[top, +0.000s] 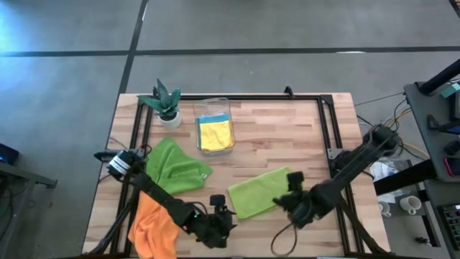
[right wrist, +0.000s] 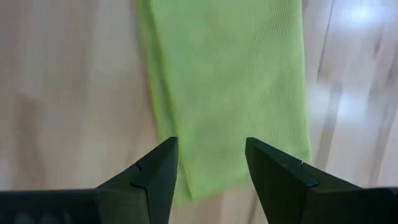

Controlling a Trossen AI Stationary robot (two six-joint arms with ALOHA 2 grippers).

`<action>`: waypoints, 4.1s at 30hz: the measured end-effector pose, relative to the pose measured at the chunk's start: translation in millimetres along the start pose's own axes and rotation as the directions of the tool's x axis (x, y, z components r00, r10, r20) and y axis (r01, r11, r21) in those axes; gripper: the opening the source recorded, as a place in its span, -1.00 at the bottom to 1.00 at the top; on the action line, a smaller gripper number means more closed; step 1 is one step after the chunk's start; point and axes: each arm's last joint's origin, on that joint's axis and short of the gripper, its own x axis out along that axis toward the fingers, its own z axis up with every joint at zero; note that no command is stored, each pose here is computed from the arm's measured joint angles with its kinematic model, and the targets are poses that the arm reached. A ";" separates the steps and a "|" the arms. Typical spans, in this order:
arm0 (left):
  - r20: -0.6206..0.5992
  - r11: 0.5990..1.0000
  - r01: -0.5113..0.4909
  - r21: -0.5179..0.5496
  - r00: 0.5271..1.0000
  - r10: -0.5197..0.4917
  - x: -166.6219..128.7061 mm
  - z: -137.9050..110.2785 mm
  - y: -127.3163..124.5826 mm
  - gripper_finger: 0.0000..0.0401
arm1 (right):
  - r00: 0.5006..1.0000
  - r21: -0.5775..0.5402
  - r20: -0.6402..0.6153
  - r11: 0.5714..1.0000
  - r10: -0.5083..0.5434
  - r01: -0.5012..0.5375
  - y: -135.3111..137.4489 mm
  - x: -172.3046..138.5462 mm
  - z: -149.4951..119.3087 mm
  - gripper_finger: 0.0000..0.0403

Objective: Fold microfiber towels
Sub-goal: Fold the light green microfiber cloth

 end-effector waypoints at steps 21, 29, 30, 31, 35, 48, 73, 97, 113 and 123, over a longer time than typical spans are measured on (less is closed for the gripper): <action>-0.191 0.999 -0.053 0.002 0.980 0.052 22.9 -20.8 32.1 -0.12 | 0.996 -0.078 -0.048 0.993 0.081 -0.085 -5.4 62.5 -52.0 -0.33; -0.156 0.998 -0.057 -0.016 0.986 0.054 14.7 -10.7 35.5 -0.12 | 0.995 -0.106 -0.029 0.990 0.091 -0.094 -1.5 57.6 -43.1 -0.35; -0.154 0.998 -0.059 -0.018 0.986 0.056 15.0 -10.3 35.9 -0.12 | 0.996 -0.108 -0.023 0.990 0.083 -0.085 -1.8 57.7 -42.8 -0.35; -0.151 0.998 -0.059 -0.023 0.987 0.055 15.2 -10.0 35.9 -0.12 | 0.997 -0.113 -0.020 0.990 0.077 -0.079 -2.1 57.7 -42.7 -0.35; -0.153 0.998 -0.062 -0.024 0.987 0.058 15.5 -10.2 36.6 -0.12 | 0.997 -0.150 -0.026 0.985 0.077 -0.080 -0.8 61.4 -42.1 -0.37; -0.150 0.998 -0.063 -0.021 0.987 0.059 15.0 -9.3 37.1 -0.12 | 0.993 -0.168 -0.047 0.979 0.107 -0.113 3.9 60.4 -34.8 -0.57; -0.160 0.998 -0.063 -0.016 0.985 0.060 13.2 -10.7 36.0 -0.12 | 0.990 -0.088 -0.074 0.988 0.117 -0.124 2.8 64.5 -35.2 -0.47; -0.164 0.997 0.010 -0.070 0.986 -0.021 -0.7 1.6 37.8 -0.12 | 0.989 -0.068 -0.082 0.990 0.121 -0.127 -3.0 49.2 -24.1 -0.95; -0.167 1.000 0.026 0.014 0.986 -0.024 4.2 -2.7 35.3 -0.12 | 0.839 0.160 -0.172 0.855 0.516 -0.493 -16.8 49.9 -12.0 -0.96; -0.183 0.997 0.029 0.070 0.983 -0.015 10.7 -7.1 45.5 -0.13 | 0.870 0.174 -0.148 0.879 0.470 -0.445 -23.8 53.7 -8.7 -0.96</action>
